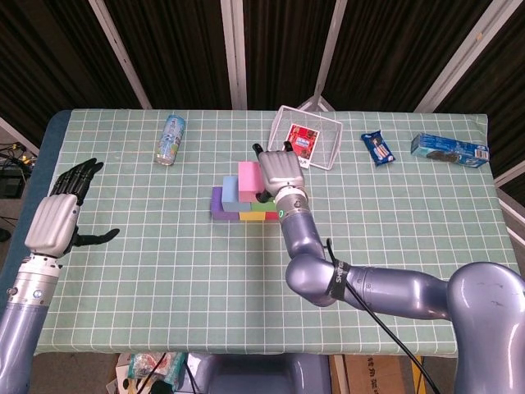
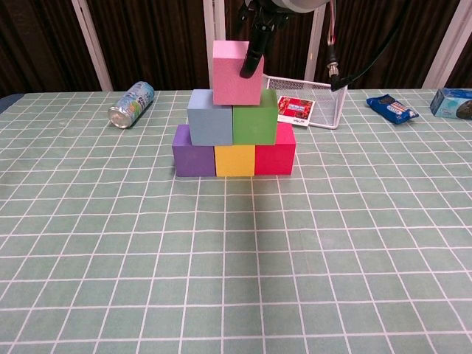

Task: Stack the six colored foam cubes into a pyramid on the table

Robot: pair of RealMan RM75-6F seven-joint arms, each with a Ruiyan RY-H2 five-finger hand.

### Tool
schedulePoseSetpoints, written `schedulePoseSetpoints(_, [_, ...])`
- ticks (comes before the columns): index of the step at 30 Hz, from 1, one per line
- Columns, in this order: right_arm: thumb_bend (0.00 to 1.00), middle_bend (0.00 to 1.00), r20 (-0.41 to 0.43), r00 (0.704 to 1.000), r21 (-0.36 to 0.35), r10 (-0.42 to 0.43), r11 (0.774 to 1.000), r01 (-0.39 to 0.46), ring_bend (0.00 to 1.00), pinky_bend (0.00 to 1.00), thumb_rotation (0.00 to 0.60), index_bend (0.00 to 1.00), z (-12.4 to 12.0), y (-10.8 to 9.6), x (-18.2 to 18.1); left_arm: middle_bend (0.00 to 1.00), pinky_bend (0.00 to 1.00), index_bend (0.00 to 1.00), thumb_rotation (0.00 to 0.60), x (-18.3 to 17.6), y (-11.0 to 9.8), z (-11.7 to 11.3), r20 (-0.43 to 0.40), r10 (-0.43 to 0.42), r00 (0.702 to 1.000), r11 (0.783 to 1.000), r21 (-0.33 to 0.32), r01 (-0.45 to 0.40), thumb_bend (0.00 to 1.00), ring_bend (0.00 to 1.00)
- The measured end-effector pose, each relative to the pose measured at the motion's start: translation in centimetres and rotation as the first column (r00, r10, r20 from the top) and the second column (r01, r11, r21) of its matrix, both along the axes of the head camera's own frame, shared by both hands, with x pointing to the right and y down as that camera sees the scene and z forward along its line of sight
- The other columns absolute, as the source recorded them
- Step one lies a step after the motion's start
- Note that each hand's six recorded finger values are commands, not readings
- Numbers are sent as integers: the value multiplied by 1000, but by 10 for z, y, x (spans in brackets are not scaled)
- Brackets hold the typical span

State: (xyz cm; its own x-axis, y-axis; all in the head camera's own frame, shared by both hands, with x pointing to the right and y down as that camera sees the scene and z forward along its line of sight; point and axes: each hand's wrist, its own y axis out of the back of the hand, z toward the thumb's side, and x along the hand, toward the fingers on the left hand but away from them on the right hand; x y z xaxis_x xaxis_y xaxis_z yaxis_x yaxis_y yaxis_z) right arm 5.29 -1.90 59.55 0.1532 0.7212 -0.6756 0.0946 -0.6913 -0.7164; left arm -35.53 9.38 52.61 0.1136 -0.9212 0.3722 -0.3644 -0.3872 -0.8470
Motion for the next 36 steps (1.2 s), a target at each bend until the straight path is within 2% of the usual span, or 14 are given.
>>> schedulePoseSetpoints(27, [320, 405, 9, 1000, -3, 15, 1000, -15, 305, 0, 600, 124, 9, 3, -5, 7, 29, 0, 600, -2, 0, 2, 6, -1, 1000, 1000, -9, 1, 63, 0])
schedulePoseSetpoints(32, [321, 385, 5, 1000, 14, 9, 1000, -9, 304, 0, 600, 74, 8, 2, -5, 6, 26, 0, 600, -2, 0, 2, 6, -2, 1000, 1000, -9, 2, 63, 0])
schedulePoseSetpoints(36, [320, 302, 7, 1000, 17, 5, 1000, -5, 280, 0, 600, 2, 8, 3, -5, 6, 26, 0, 600, -2, 0, 2, 7, -3, 1000, 1000, -11, 3, 63, 0])
